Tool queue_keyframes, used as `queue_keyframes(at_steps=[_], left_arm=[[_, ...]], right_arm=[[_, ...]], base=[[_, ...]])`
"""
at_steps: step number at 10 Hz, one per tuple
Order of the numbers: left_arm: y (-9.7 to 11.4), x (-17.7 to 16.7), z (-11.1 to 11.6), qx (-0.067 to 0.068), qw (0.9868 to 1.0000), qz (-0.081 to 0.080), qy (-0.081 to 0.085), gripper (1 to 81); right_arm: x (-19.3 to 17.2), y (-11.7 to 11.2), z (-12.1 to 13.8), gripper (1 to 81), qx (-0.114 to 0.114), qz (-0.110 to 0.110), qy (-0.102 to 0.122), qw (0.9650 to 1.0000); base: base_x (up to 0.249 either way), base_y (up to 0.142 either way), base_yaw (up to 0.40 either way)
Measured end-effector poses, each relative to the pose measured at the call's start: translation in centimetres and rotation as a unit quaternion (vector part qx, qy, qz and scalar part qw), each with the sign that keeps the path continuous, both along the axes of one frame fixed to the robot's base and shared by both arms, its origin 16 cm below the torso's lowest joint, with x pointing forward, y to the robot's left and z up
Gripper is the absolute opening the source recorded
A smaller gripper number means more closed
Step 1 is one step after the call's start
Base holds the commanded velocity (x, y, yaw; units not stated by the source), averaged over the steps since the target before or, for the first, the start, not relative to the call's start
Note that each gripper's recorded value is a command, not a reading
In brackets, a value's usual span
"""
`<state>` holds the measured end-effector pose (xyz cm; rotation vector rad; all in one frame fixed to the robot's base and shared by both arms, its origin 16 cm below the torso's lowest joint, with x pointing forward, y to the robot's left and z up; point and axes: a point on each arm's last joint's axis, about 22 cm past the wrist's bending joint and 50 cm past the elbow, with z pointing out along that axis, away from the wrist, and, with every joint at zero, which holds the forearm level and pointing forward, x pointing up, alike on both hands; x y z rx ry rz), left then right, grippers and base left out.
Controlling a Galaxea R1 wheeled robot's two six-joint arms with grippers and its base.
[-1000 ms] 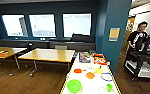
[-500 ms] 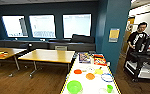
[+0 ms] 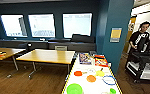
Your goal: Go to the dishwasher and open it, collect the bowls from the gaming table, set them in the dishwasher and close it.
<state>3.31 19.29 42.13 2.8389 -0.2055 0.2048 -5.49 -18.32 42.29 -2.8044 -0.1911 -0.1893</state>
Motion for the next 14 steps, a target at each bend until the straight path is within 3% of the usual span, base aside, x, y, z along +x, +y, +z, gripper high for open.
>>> queue_keyframes(at_steps=[4,6,7,9,11,12,14], left_arm=[[-0.1,1.2,0.1,-0.001,1.0,0.001,-0.008,81.1],[0.2,-0.4,-0.1,0.001,1.0,-0.001,0.004,81.1],[0.5,-0.1,0.0,0.003,1.0,0.0,0.001,81.1],[0.5,0.3,0.0,0.003,1.0,0.0,-0.003,81.1],[0.3,0.3,0.0,0.001,1.0,0.0,-0.002,81.1],[0.3,0.3,0.0,0.001,1.0,0.0,-0.002,81.1],[0.1,0.3,0.0,0.0,1.0,0.0,-0.002,81.1]], right_arm=[[0.7,-0.6,0.0,81.1,-0.003,-0.004,-0.006,1.0],[-0.6,-1.6,0.2,81.1,-0.003,-0.01,-0.008,0.9999],[-0.6,-1.8,0.4,81.1,0.002,-0.012,-0.012,0.9998],[0.6,-0.7,1.7,81.1,0.042,-0.031,-0.022,0.9984],[2.2,-1.3,4.1,81.1,0.083,-0.055,-0.03,0.9946],[2.8,-2.4,5.1,81.1,0.094,-0.065,-0.031,0.993],[4.2,-9.2,8.2,81.1,0.093,-0.093,-0.042,0.9904]], base=[[0.017,0.0,0.0],[0.0,0.0,0.0],[0.0,0.0,0.0],[0.0,0.0,0.0],[0.0,0.0,0.0],[0.0,0.0,0.0],[0.0,0.0,0.0]])
